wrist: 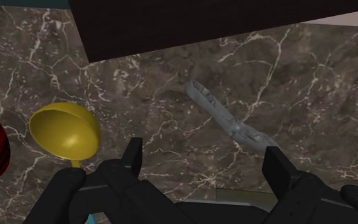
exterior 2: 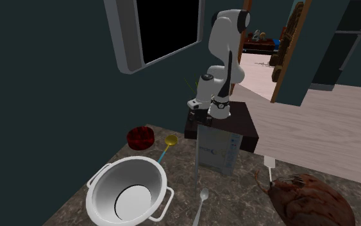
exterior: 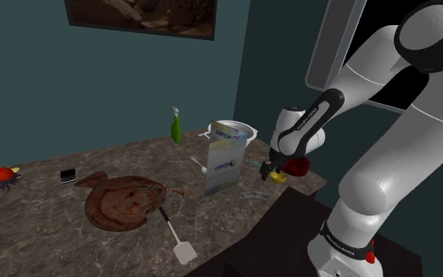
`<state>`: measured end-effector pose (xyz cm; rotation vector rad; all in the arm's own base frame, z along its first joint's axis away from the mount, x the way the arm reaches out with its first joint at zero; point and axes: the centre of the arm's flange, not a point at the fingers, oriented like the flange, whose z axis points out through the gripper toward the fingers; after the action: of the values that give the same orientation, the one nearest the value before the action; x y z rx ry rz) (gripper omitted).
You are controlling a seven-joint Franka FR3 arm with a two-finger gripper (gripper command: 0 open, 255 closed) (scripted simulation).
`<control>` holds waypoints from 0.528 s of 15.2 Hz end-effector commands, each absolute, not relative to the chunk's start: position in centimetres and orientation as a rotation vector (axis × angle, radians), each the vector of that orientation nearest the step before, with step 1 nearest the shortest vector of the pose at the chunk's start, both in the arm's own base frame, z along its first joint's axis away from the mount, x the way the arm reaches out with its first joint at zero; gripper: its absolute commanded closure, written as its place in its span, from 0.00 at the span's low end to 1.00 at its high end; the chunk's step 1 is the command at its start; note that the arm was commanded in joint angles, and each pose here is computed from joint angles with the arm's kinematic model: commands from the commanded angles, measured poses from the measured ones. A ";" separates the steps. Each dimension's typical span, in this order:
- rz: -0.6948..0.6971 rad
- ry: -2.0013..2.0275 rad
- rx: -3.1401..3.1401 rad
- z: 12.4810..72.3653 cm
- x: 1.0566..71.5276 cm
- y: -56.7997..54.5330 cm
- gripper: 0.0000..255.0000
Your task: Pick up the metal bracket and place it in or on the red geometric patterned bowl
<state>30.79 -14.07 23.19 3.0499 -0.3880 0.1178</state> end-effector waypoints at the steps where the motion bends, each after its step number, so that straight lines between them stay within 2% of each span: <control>1: 0.118 -0.388 3.050 23.0 30.8 -14.1 0.00; 6: 0.118 -0.388 3.050 23.0 30.8 -14.1 0.00; 7: 0.118 -0.388 3.050 23.0 30.8 -14.1 1.00; 8: 0.118 -0.388 3.050 23.0 30.8 -14.1 1.00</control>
<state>30.83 -14.05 23.04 3.0497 -0.3880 0.1184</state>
